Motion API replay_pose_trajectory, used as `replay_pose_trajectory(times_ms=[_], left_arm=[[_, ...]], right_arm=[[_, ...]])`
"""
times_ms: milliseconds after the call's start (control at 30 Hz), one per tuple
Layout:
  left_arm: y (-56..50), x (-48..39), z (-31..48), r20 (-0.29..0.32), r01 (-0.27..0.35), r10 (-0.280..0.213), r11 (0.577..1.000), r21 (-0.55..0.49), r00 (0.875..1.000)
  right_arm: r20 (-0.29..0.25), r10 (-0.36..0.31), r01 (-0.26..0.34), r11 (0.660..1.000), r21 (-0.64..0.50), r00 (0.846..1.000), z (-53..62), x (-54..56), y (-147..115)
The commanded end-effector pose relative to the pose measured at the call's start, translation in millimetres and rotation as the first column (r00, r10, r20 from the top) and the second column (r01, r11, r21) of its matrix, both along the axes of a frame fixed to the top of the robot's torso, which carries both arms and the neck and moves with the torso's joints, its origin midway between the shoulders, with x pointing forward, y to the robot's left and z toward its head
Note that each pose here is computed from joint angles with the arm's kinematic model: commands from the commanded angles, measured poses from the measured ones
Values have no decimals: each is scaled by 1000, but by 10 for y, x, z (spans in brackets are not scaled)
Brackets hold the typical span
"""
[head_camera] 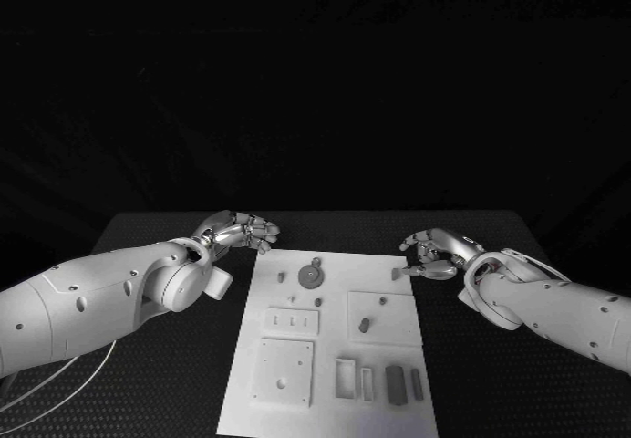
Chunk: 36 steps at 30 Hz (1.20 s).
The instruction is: Assemble the parts on the task board
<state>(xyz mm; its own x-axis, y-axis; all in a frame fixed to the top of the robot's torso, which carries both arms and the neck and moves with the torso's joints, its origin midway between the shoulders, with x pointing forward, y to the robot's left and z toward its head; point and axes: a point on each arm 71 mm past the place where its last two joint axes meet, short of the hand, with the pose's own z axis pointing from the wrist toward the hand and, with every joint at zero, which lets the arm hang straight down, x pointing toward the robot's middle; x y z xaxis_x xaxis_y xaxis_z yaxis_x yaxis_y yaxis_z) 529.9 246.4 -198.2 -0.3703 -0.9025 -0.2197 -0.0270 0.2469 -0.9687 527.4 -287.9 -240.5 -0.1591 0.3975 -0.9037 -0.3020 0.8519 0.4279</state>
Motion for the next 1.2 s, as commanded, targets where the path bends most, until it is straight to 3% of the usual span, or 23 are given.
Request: replay_pose_trajectory(times_ms=[33,433,767,1200], left_arm=[[-28,-4,9,8,22,-22,1000,-11,1000],[-31,-6,-7,5,23,-23,1000,-11,1000],[-13,-6,-22,1,19,-19,1000,-9,1000],[-20,-5,-26,1,21,-21,1000,-10,1000]], right_arm=[[-21,18,-17,1000,5,1000,-49,-12,11],[-59,34,-36,999,-22,998,-263,-66,68],[-70,13,-14,1000,-7,997,-348,-77,113],[-63,-2,2,1000,-9,998,-367,-56,150]])
